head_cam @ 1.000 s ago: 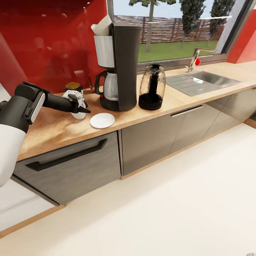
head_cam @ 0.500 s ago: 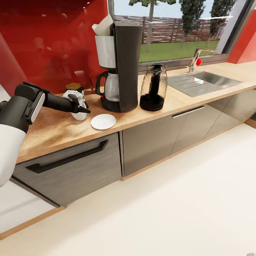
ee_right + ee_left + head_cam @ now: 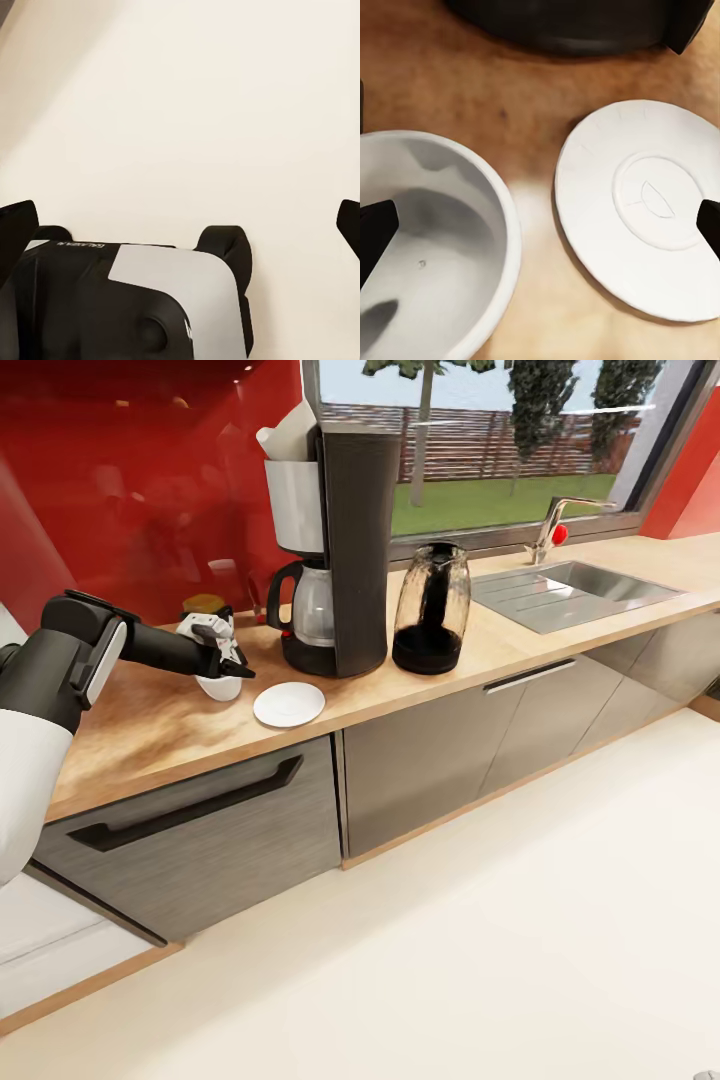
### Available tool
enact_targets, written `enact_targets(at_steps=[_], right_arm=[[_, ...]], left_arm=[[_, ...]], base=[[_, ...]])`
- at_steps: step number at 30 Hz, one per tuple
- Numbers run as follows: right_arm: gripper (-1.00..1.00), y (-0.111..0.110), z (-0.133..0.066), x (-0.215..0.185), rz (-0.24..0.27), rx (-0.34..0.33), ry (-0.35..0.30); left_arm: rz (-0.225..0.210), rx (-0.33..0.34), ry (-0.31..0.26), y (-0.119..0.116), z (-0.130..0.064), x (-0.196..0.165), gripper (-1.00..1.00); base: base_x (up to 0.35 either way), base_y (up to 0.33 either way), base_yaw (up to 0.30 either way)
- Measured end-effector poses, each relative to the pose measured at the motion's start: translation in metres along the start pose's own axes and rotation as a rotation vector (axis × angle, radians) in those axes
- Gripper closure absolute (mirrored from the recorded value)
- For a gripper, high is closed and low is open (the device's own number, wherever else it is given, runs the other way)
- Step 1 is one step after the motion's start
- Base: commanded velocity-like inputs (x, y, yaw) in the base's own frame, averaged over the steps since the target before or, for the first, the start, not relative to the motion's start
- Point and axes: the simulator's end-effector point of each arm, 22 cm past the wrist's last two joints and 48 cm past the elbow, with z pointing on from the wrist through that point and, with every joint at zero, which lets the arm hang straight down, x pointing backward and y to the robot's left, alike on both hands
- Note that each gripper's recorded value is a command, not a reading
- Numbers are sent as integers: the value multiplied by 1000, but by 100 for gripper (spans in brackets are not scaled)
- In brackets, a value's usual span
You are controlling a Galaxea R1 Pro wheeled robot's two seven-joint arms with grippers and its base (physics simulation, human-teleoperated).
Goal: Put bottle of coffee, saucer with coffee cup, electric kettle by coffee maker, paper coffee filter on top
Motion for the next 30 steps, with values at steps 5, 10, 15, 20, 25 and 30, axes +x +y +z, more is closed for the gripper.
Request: enact_targets(at_steps=[5, 10, 15, 20, 25, 30], right_arm=[[-100, 0, 0, 0, 0, 0, 0], [-100, -1, 0, 1, 2, 1, 3], [-100, -1, 0, 2, 2, 1, 4], [-100, -1, 1, 2, 3, 2, 6], [-100, -2, 1, 4, 6, 4, 11], [-100, -3, 2, 5, 8, 5, 15]], left_arm=[[-1, 0, 2, 0, 0, 1, -100], [-3, 1, 5, 1, 3, 2, -100], [-2, 1, 9, 1, 4, 4, -100], [-1, 1, 14, 1, 6, 5, -100], [-3, 2, 20, 3, 10, 9, -100], [-5, 3, 23, 3, 12, 11, -100]], base=[[0, 0, 0], [0, 0, 0], [0, 0, 0], [0, 0, 0], [0, 0, 0], [0, 0, 0]])
